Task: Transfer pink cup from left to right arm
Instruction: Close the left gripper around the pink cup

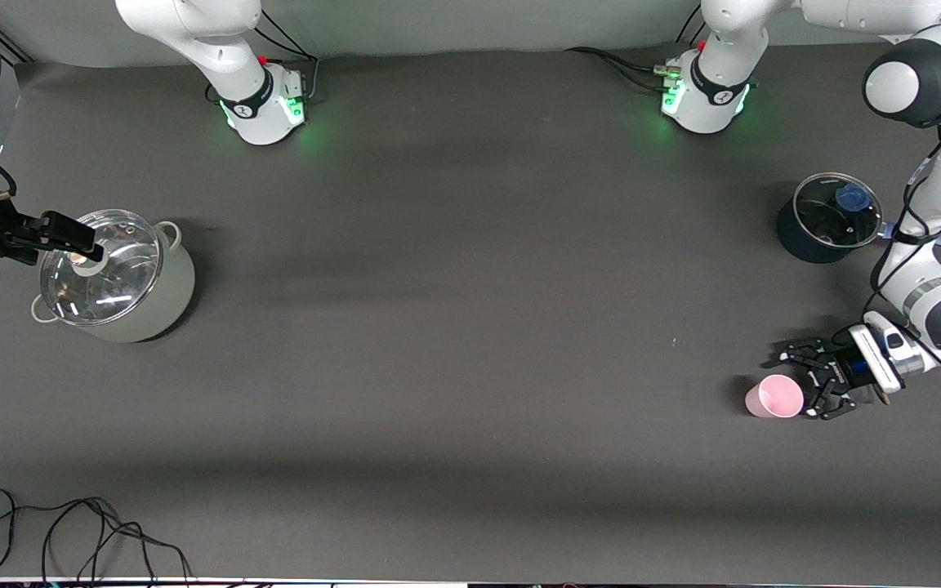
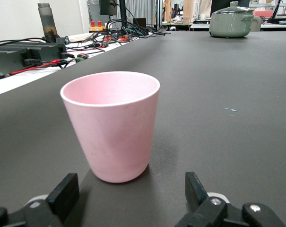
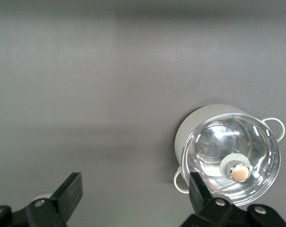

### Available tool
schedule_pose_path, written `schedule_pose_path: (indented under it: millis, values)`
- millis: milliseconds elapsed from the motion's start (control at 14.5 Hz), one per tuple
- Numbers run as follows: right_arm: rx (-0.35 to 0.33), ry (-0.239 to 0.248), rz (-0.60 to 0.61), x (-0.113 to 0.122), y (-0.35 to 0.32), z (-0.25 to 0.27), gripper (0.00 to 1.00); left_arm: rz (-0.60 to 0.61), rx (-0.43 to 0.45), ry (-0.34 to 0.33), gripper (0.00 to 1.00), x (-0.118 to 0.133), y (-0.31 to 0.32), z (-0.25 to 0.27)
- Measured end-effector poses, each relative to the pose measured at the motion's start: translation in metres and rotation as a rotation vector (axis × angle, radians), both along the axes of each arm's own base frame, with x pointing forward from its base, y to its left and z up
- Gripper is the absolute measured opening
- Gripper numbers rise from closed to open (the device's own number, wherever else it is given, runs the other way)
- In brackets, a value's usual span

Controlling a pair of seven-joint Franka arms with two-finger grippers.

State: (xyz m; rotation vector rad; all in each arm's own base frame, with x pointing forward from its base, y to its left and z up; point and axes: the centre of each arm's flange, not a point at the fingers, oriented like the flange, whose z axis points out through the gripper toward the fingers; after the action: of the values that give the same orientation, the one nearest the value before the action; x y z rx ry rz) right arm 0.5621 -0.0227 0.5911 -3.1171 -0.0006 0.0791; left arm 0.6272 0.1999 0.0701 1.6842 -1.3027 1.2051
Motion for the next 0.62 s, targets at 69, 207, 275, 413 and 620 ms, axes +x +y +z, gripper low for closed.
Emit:
schedule_pose_path:
  millis: [69, 207, 275, 413, 620]
  values:
    - [0.0, 0.0, 0.0, 0.0, 0.0, 0.0, 1.0, -0.003, -0.004, 0.005, 1.0, 0.0, -0.004, -0.001]
    - [0.0, 0.0, 0.0, 0.0, 0.0, 0.0, 1.0, -0.006, -0.015, 0.018, 1.0, 0.003, -0.014, -0.001]
    - [0.0, 0.0, -0.002, 0.0, -0.001, 0.0, 1.0, -0.003, -0.021, 0.021, 1.0, 0.006, -0.019, 0.0]
    - [0.0, 0.0, -0.004, 0.0, -0.002, 0.0, 1.0, 0.001, -0.028, 0.025, 1.0, 0.01, -0.03, 0.0]
    - [0.0, 0.0, -0.002, 0.0, -0.001, 0.0, 1.0, 0.006, -0.037, 0.032, 1.0, 0.013, -0.045, -0.002]
